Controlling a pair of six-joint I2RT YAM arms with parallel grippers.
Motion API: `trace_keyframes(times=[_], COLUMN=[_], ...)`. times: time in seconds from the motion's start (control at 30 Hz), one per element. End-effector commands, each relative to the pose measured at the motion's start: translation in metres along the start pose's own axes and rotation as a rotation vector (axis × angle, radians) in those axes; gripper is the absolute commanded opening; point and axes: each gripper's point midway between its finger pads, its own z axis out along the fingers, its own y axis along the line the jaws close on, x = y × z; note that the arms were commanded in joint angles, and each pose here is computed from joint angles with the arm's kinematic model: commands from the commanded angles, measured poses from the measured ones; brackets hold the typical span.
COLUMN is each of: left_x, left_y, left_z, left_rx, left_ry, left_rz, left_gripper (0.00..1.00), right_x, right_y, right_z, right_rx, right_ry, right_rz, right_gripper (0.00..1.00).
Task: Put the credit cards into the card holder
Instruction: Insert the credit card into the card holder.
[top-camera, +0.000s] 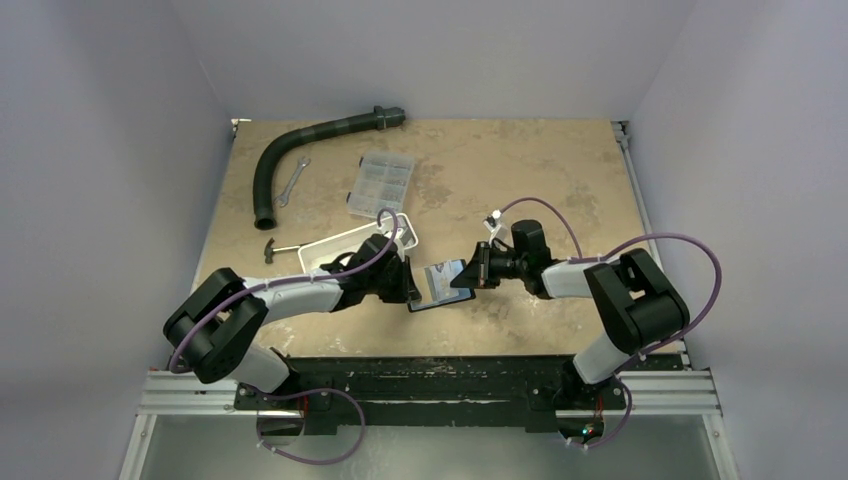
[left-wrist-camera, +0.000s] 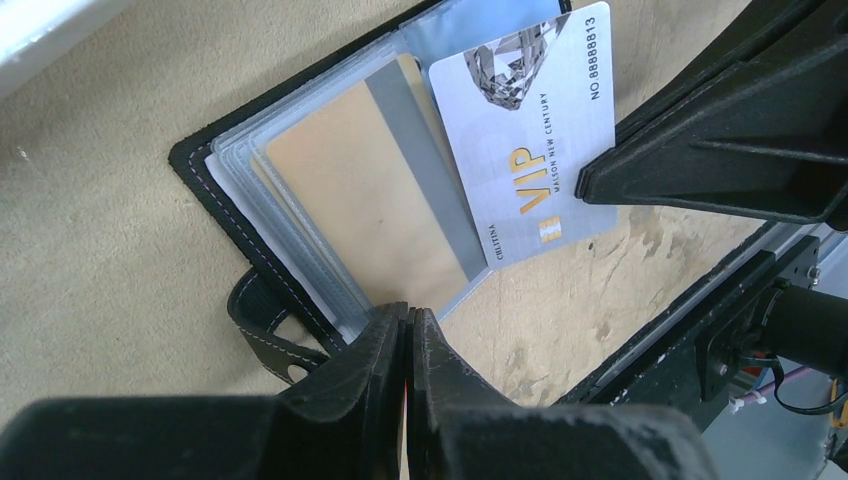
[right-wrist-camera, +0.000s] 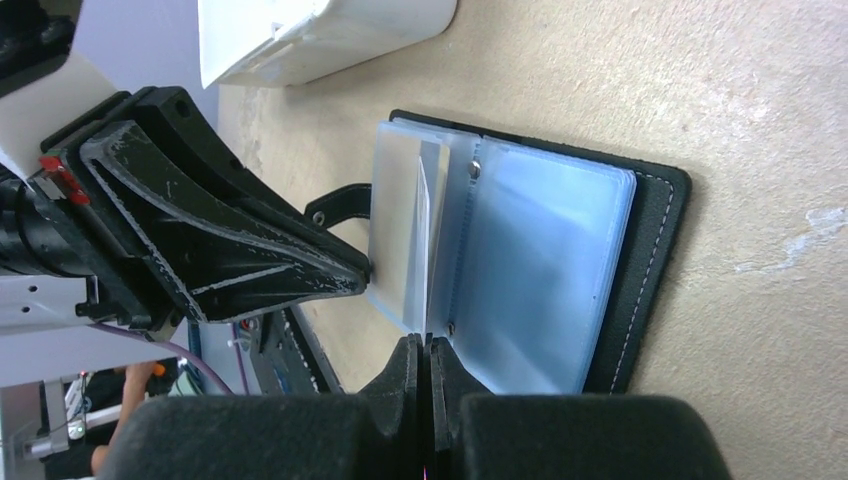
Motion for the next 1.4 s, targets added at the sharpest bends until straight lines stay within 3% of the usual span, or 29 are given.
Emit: trace_keyframes(times=[0.0,1.37], left_x=[0.010,0.008], left_y=[0.016,0.012], left_z=[-0.004,-0.005], left_rx=[-0.056,-0.037], left_ry=[0.015,0.007], left_rz=[0.014,0.006], left_gripper=[0.06,0.05], right_x=[-0.009,0.006], right_y=[-0.002,-0.004], right_z=[0.001,0.012], right_rx=[0.004,-0.020], right_ry=[-0.032,0.012], right_rz=[-0.036,-0.008], right_gripper=[0.00,0.00])
